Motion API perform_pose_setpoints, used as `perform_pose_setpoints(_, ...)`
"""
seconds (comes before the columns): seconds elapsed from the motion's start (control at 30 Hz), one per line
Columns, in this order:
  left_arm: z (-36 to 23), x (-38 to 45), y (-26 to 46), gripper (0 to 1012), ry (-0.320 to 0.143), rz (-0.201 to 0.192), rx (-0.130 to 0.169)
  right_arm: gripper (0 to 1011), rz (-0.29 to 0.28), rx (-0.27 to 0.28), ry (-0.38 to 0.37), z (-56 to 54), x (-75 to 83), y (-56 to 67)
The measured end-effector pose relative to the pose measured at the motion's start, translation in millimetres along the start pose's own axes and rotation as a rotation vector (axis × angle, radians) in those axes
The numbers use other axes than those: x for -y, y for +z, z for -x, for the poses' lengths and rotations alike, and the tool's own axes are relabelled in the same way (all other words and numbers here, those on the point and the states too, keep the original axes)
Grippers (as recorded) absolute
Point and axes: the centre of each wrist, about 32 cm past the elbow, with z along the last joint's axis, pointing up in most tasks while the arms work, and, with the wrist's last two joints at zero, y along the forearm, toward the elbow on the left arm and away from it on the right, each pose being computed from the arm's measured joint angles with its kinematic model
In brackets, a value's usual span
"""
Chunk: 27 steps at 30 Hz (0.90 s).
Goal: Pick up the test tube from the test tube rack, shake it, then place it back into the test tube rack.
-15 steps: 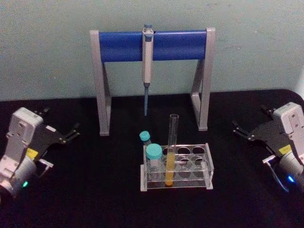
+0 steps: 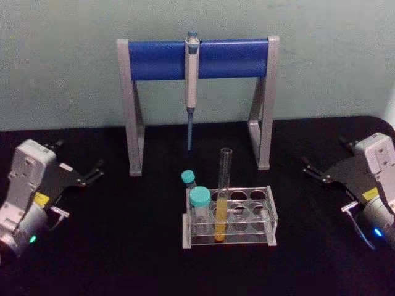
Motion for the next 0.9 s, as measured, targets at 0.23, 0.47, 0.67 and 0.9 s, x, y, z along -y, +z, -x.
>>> perform_pose_setpoints(0.23, 0.0, 0.0, 0.0, 1001, 0.0, 0.0, 0.0, 1000, 0.0, 0.0, 0.0, 0.0, 0.0, 0.0)
perform_pose_setpoints(0.47, 0.0, 0.0, 0.0, 1001, 0.0, 0.0, 0.0, 1000, 0.0, 0.0, 0.0, 0.0, 0.0, 0.0)
perform_pose_setpoints(0.67, 0.0, 0.0, 0.0, 1001, 0.0, 0.0, 0.0, 1000, 0.0, 0.0, 0.0, 0.0, 0.0, 0.0)
perform_pose_setpoints(0.9, 0.0, 0.0, 0.0, 1001, 0.0, 0.0, 0.0, 1000, 0.0, 0.0, 0.0, 0.0, 0.0, 0.0)
